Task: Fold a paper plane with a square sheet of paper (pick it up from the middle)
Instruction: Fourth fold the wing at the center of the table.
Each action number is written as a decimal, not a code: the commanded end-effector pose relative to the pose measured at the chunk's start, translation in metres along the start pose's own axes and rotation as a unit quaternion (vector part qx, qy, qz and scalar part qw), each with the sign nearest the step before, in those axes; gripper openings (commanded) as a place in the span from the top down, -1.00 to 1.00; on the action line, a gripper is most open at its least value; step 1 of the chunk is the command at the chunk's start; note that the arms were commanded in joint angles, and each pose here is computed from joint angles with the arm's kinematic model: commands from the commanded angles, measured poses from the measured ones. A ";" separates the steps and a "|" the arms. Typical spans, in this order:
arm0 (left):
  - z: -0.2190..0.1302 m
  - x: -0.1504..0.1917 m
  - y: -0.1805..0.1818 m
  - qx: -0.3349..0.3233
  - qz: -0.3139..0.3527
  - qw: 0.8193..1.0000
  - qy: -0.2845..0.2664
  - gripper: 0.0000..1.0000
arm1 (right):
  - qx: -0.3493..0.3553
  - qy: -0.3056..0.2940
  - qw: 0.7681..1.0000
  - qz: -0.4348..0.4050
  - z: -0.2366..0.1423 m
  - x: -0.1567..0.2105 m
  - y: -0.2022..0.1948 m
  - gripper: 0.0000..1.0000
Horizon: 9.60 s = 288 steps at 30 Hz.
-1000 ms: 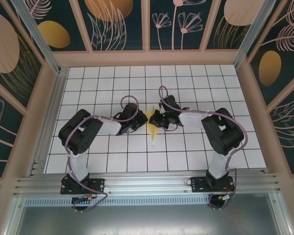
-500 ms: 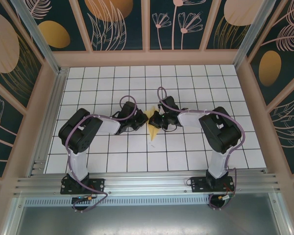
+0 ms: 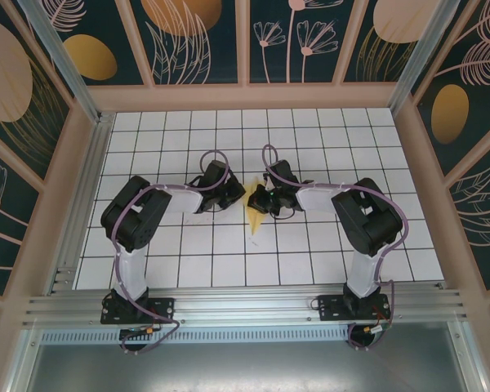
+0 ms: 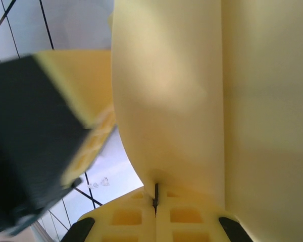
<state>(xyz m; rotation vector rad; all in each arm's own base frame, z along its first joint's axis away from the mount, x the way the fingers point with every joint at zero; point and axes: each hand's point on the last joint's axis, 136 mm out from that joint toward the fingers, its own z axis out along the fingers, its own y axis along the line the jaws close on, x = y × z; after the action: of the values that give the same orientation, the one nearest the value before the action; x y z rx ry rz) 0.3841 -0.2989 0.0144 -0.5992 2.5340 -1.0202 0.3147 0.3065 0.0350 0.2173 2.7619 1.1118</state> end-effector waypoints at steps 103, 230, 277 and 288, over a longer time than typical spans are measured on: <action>-0.037 0.100 0.016 0.068 0.000 0.996 0.051 0.82 | 0.002 -0.013 1.000 -0.013 0.000 -0.006 0.007 1.00; -0.024 0.009 0.008 0.049 0.112 0.992 -0.015 0.68 | 0.242 0.086 0.951 -0.172 0.033 0.022 -0.103 0.31; -0.016 0.013 0.030 0.019 0.100 0.995 -0.004 1.00 | 0.095 0.019 0.984 -0.147 0.005 0.025 0.003 0.17; -0.016 0.015 0.030 0.020 0.099 0.995 -0.002 1.00 | 0.117 0.037 0.981 -0.150 0.016 0.029 -0.015 0.23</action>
<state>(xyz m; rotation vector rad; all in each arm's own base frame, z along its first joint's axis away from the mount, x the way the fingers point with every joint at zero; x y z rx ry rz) 0.3560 -0.2823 0.0172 -0.3014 2.4713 -1.0223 0.2900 0.3120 0.0230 -0.2078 2.8322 0.7624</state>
